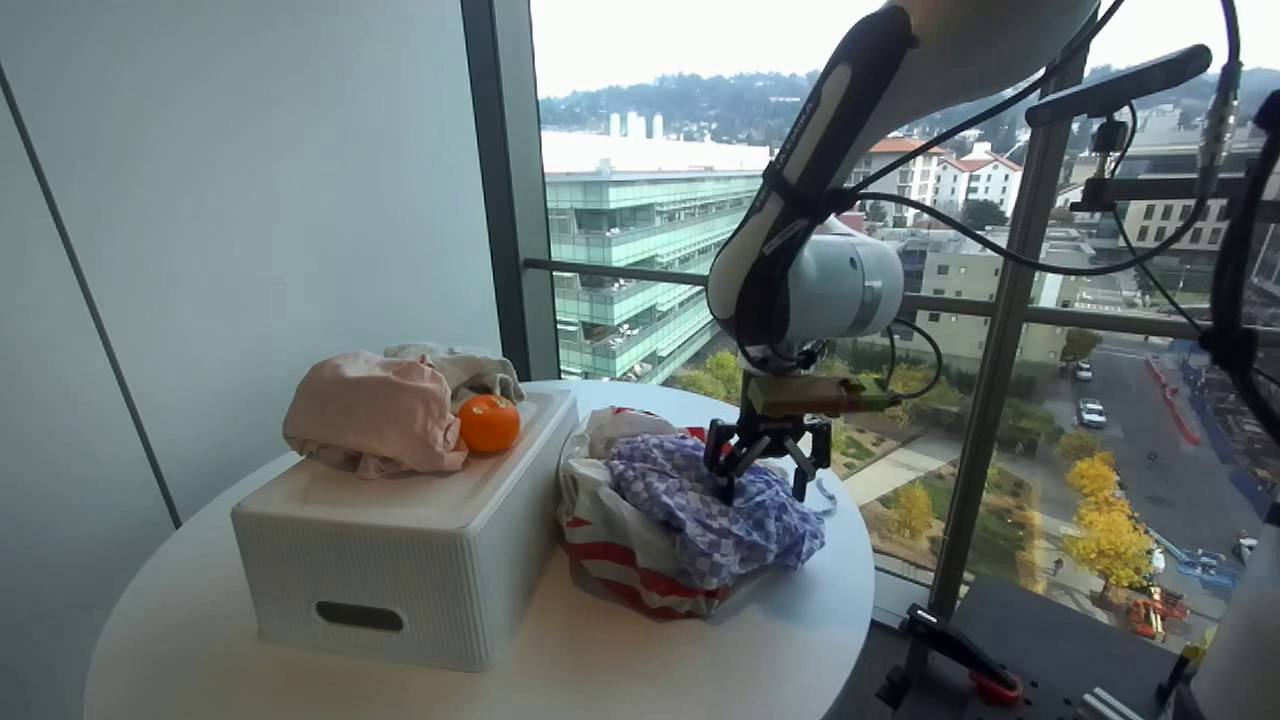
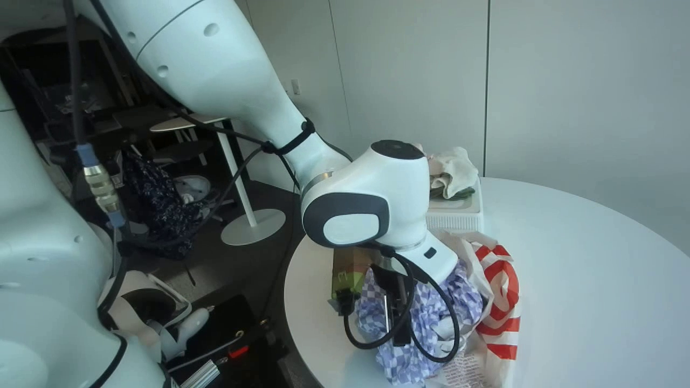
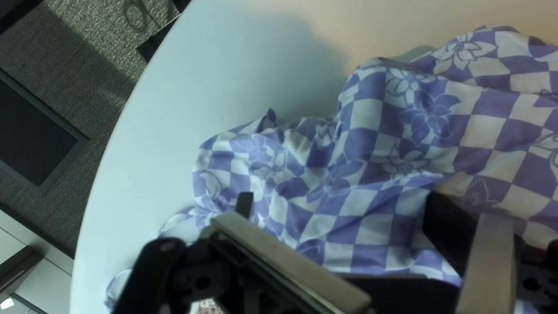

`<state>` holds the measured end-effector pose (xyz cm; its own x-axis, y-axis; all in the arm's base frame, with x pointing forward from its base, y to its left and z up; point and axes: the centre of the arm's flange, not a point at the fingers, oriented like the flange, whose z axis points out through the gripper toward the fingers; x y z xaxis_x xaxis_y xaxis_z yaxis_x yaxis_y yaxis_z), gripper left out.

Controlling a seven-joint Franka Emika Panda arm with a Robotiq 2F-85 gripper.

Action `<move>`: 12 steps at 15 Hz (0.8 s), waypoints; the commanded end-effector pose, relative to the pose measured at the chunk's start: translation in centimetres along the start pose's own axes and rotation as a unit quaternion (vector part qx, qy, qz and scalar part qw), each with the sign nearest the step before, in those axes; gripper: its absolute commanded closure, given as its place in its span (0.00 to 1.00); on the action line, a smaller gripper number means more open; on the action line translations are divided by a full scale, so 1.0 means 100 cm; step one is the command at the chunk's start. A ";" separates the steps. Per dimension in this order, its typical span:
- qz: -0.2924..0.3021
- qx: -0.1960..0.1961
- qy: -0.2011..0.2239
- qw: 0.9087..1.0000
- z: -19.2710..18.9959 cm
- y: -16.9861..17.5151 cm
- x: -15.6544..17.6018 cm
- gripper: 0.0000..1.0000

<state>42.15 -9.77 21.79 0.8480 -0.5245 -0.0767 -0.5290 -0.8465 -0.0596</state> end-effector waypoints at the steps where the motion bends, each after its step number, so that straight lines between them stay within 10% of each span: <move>1: 0.020 0.010 0.020 1.000 0.022 0.008 0.006 0.00; 12: 0.060 -0.001 0.027 0.998 0.020 0.007 0.004 0.88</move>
<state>42.12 -10.50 19.19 0.7933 -0.6069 -0.0477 -0.6088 -0.7905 -0.0669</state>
